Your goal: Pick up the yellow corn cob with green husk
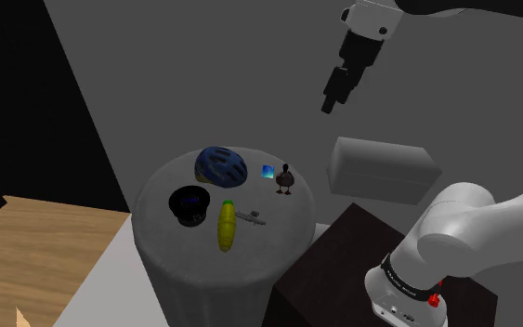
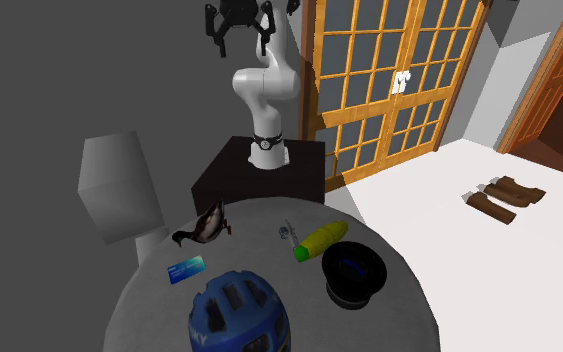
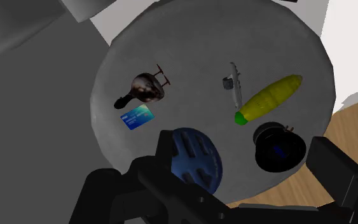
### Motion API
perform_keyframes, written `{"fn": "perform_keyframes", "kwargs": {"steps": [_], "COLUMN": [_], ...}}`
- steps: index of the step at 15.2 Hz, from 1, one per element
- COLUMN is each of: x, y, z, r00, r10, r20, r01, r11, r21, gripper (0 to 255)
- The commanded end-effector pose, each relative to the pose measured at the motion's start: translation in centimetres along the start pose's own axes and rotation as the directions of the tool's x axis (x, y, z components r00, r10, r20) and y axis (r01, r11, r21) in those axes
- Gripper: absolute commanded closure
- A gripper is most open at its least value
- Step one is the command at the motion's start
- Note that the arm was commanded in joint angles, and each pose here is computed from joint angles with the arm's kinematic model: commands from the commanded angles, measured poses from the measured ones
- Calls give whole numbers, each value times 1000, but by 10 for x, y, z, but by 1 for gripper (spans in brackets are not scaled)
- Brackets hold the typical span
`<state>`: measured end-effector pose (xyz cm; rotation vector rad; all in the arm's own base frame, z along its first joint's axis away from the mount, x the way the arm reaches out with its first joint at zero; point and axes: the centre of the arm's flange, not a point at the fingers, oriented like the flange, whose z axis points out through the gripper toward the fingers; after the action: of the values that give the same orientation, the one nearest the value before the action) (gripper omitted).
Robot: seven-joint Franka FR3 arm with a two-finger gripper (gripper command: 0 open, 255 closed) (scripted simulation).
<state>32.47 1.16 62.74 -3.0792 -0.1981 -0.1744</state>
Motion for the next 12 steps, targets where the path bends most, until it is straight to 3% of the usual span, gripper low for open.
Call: {"fn": "perform_keyframes", "kwargs": {"steps": [1, 12], "x": [0, 23], "y": [0, -65], "z": [0, 128], "r00": [1000, 980], "r10": [0, 196], "r20": [0, -16], "r01": [0, -196], "r11": [1000, 981], "r21": [0, -3], "gripper": [0, 0]}}
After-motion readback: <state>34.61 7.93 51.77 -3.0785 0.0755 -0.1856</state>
